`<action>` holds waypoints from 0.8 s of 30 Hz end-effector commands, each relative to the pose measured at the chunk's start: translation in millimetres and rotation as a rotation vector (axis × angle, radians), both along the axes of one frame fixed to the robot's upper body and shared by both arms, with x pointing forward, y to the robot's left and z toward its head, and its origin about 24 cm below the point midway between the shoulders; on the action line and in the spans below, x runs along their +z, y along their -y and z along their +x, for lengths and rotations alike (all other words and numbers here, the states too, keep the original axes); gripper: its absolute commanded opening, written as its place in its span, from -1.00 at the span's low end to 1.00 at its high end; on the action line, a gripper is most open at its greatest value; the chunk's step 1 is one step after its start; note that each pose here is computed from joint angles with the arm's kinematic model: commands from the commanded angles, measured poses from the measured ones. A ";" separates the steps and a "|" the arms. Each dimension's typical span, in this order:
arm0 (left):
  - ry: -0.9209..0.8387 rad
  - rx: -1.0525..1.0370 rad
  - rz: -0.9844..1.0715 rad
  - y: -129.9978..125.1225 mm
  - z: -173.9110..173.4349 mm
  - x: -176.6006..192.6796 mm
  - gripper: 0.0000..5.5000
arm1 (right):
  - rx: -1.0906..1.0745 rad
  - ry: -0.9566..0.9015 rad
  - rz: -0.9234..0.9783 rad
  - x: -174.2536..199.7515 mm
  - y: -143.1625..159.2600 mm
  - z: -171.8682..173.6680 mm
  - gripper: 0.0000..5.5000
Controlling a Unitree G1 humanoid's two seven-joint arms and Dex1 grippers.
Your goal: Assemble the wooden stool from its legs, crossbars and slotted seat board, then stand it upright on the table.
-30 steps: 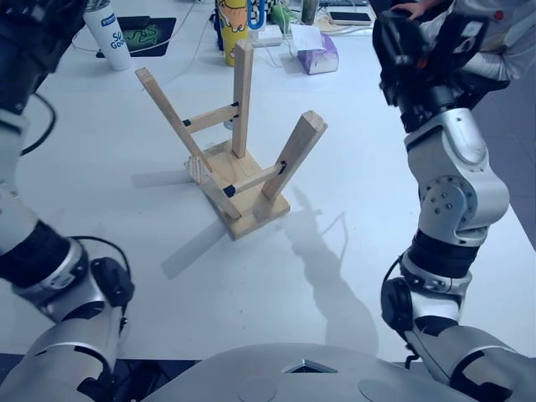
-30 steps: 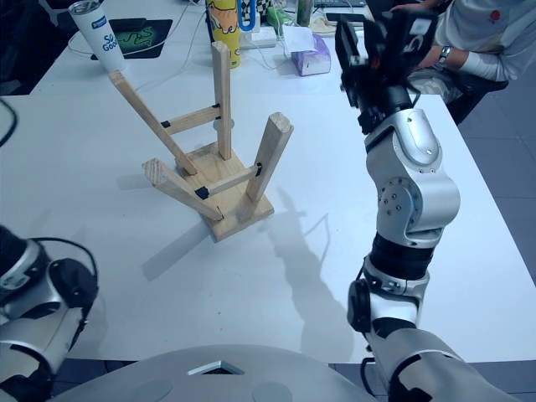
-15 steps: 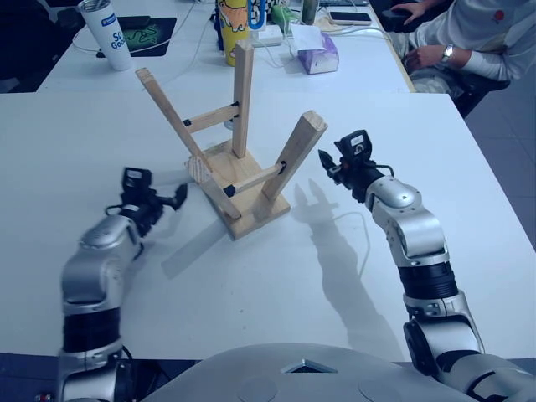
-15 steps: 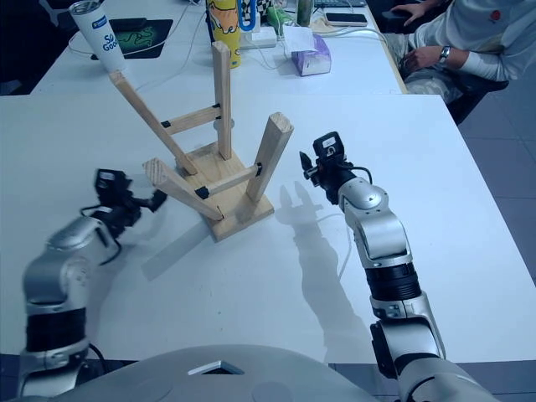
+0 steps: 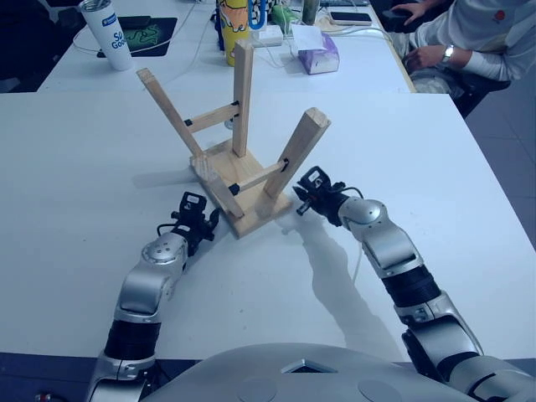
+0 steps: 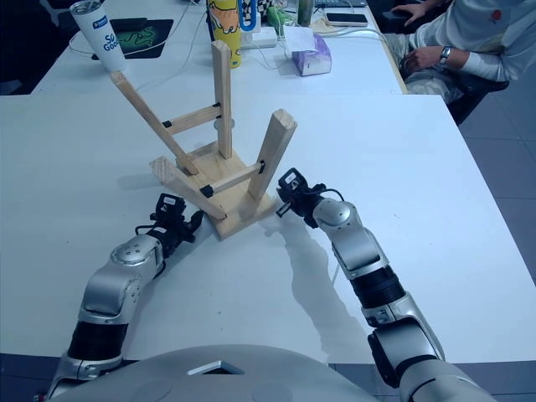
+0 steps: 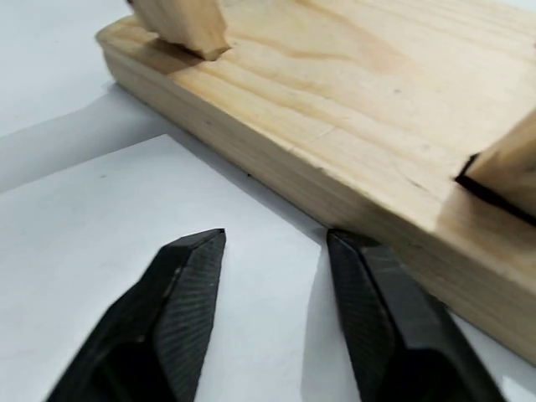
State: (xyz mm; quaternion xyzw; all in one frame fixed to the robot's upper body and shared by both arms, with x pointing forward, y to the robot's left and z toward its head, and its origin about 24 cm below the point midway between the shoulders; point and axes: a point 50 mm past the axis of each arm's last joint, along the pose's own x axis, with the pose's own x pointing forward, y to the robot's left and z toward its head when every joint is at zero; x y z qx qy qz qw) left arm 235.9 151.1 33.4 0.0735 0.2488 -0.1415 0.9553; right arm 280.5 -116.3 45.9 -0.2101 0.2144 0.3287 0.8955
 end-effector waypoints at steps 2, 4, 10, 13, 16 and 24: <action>0.094 -0.088 0.001 22.2 32.0 13.8 -0.50 | 0.044 -0.099 -0.050 -15.8 7.4 -8.8 -1.00; 0.119 -0.104 0.008 23.9 41.9 17.4 -0.62 | 0.069 -0.104 0.006 -11.4 4.5 -11.9 -1.00; 0.155 -0.131 -0.019 30.5 65.4 18.3 -0.94 | 0.113 -0.070 0.059 -0.3 -6.7 -13.0 -1.00; 0.149 -0.120 -0.006 25.7 69.8 11.3 -1.00 | 0.077 -0.034 0.032 2.4 -5.3 -7.9 -1.00; 0.126 -0.075 -0.012 13.7 68.8 2.3 -1.00 | 0.051 -0.019 0.045 6.5 -4.9 -4.2 -1.00; 0.095 0.018 0.011 -13.4 62.1 -13.1 -1.00 | 0.015 0.021 0.024 15.2 -1.9 -2.7 -1.00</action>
